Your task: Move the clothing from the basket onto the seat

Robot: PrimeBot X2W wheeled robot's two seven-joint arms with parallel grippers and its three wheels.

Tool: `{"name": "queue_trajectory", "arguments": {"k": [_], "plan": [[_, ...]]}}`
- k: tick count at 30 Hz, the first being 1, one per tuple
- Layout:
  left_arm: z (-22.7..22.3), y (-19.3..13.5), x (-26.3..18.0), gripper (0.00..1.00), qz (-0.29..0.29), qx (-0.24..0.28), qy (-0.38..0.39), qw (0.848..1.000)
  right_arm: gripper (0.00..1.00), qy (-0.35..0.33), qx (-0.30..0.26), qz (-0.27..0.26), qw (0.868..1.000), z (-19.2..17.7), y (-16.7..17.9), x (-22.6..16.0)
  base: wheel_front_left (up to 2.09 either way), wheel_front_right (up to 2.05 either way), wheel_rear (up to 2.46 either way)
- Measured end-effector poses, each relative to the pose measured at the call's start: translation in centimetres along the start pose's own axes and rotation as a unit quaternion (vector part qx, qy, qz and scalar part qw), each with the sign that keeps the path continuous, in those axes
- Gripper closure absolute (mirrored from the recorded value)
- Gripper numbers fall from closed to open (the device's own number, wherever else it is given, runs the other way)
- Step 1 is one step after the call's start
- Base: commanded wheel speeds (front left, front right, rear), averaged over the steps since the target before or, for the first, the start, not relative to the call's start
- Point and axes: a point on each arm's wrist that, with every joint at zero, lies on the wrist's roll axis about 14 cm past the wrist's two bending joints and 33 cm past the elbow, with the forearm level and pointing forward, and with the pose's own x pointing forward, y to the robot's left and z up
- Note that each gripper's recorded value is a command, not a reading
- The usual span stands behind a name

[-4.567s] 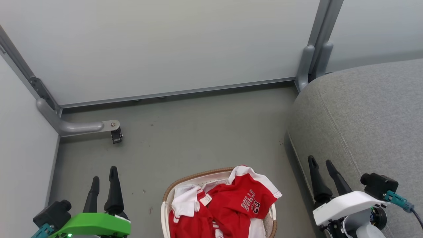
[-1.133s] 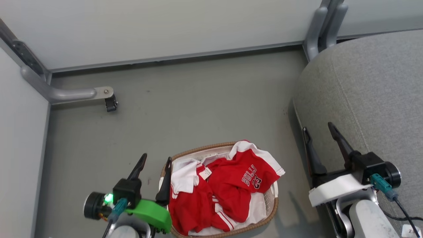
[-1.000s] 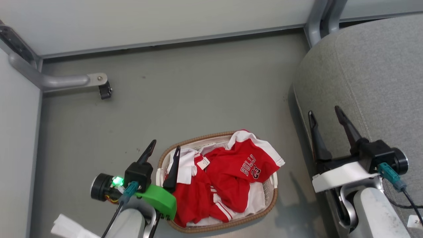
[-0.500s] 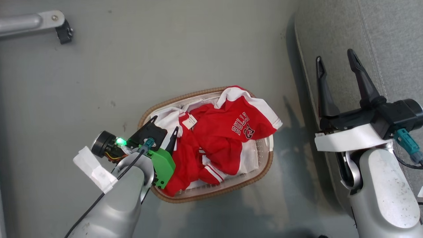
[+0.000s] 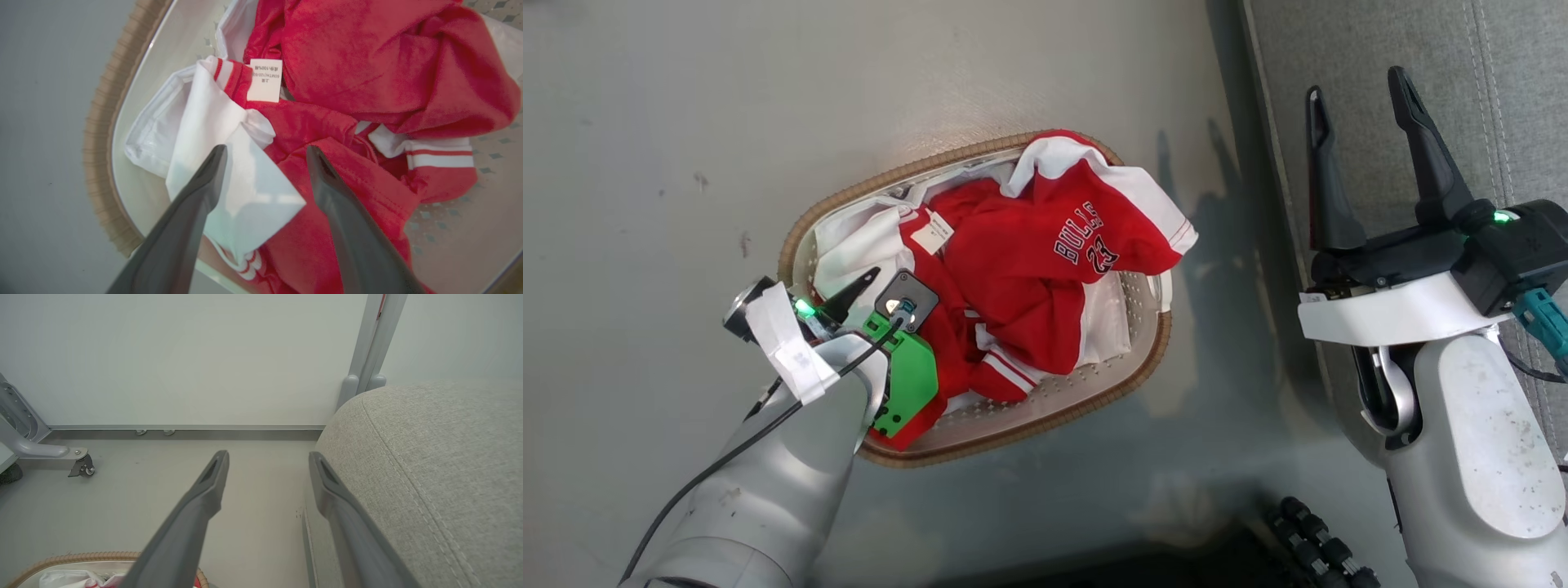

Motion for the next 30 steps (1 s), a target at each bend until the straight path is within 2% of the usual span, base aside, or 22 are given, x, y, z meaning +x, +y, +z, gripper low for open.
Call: {"name": "queue_trajectory", "arguments": {"k": [7, 15, 16, 18, 19, 25, 30], "plan": [[-2.2, 1.4, 1.9, 0.0, 0.028, 0.019, 0.046, 0.998, 0.0, 0.017, -0.002, -0.003, 1.0, -1.8, -0.6, 0.2, 0.0, 0.0, 0.0], [-3.6, 1.2, 2.6, 0.0, 0.032, 0.005, 0.083, 0.996, 0.0, 0.027, -0.002, -0.006, 1.0, -2.4, -0.9, -0.1, 0.0, 0.0, 0.0], [-3.6, 1.1, 2.6, 0.24, 0.032, 0.004, 0.085, 0.996, 0.0, 0.027, -0.001, -0.006, 1.0, -2.4, -0.9, -0.1, 0.0, 0.0, 0.0], [-3.6, 1.2, 2.5, 0.85, 0.034, 0.002, 0.089, 0.995, 0.0, 0.027, 0.0, -0.006, 1.0, -2.3, -0.8, -0.1, 0.0, 0.0, 0.0], [-3.6, 1.1, 2.5, 1.0, 0.033, 0.001, 0.092, 0.995, 0.0, 0.026, 0.0, -0.005, 1.0, -2.2, -0.8, -0.1, 0.0, 0.0, 0.0], [-3.4, 0.7, 1.9, 1.0, 0.032, -0.003, 0.094, 0.995, 0.0, 0.022, 0.0, -0.004, 1.0, -1.5, -0.6, -0.4, 0.0, 0.0, 0.0], [-2.1, 0.6, 1.0, 1.0, 0.033, -0.009, 0.067, 0.997, 0.0, 0.016, 0.0, -0.001, 1.0, -0.6, -0.4, -0.7, 0.0, 0.0, 0.0]]}}
